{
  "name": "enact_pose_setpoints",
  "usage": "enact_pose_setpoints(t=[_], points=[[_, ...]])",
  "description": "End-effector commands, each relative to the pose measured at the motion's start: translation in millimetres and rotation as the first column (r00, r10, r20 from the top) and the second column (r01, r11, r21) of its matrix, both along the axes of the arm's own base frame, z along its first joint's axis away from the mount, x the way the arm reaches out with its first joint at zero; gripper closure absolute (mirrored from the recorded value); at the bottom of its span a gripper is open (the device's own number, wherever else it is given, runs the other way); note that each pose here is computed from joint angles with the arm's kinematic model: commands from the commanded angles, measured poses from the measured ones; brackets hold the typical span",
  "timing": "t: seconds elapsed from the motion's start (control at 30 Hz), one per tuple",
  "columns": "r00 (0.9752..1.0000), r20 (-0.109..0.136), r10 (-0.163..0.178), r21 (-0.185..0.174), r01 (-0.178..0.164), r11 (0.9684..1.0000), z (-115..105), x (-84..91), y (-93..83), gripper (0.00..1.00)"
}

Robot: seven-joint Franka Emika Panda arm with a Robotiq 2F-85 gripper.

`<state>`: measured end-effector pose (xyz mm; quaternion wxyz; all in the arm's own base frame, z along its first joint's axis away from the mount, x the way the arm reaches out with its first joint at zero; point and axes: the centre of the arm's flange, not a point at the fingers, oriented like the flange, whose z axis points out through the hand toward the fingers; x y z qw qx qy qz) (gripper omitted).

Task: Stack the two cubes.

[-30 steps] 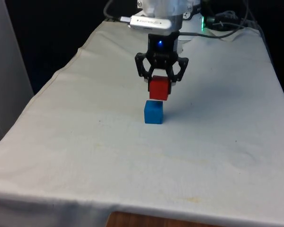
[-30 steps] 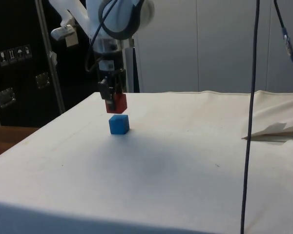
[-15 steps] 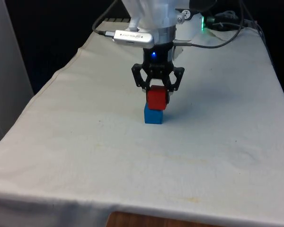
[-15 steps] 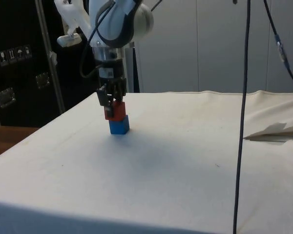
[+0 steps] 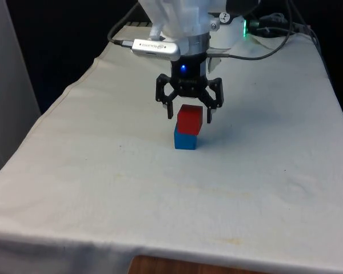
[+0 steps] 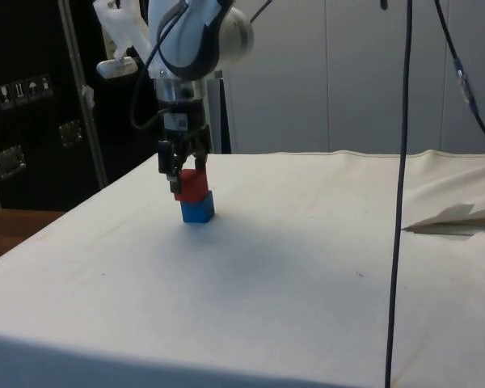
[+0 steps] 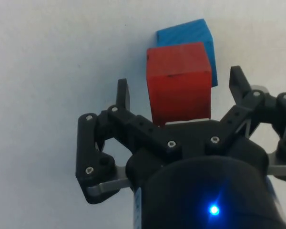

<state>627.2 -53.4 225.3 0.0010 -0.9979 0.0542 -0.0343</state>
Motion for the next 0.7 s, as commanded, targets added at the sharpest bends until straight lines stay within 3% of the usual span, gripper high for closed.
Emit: enact_pose_setpoints(t=[0.0, 0.07, 0.67], points=[[1.0, 0.0, 0.0, 0.0, 0.0, 1.0, 0.0, 0.0, 0.0, 0.0], [1.0, -0.001, 0.001, 0.015, -0.001, 0.9999, -0.4, 1.2, 0.3, 0.0], [0.9998, 0.016, 0.009, -0.014, -0.009, 0.9999, 56.1, -2.1, -3.7, 0.0]])
